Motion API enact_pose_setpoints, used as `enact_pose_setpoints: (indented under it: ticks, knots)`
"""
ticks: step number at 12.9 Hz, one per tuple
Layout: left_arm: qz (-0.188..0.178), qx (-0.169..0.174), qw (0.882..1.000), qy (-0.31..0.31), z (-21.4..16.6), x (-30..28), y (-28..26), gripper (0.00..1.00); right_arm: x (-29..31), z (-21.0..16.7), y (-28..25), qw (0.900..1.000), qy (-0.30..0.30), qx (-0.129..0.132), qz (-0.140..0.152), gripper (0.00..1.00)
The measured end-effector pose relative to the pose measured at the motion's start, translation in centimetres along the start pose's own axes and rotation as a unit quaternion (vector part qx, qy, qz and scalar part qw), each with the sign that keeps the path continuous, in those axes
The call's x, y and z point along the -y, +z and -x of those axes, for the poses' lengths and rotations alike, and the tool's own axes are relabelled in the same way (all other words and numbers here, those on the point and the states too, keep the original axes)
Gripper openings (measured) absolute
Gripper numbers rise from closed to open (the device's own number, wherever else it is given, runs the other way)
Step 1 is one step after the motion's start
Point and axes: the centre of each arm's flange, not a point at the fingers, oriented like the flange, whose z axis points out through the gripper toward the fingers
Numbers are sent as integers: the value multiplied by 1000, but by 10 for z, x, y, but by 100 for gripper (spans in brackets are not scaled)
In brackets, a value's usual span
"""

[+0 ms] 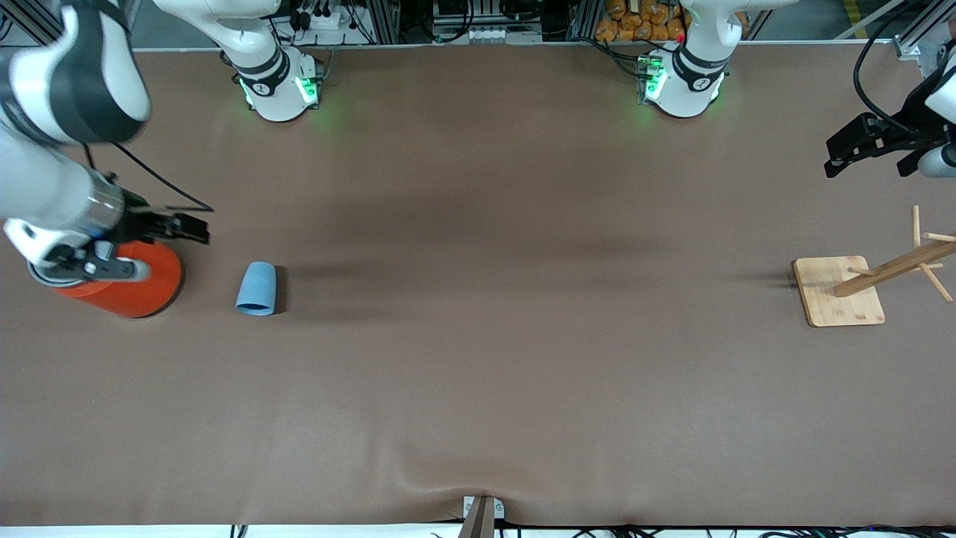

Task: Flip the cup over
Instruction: 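Reach the right gripper down to the blue cup lying on its side, then close the right gripper around the blue cup, then lift the blue cup with the right gripper and carry it to mid-table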

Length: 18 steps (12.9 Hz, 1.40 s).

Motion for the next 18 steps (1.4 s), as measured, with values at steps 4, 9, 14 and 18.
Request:
enact_pose_setpoints:
  ticks: [4, 9, 14, 18]
  knots:
    - [0, 3, 1000, 2, -3, -1, 3, 100, -8, 0, 92, 1000, 16, -20, -16, 100]
    - [0, 4, 1000, 6, -4, -6, 5, 100, -21, -11, 164, 999, 34, -8, -24, 100]
    - [0, 4, 1000, 6, -4, -6, 5, 100, -24, -23, 205, 999, 8, -43, -24, 100]
    - [0, 4, 1000, 7, -4, -6, 4, 100, -25, -27, 226, 999, -9, -43, -24, 100]
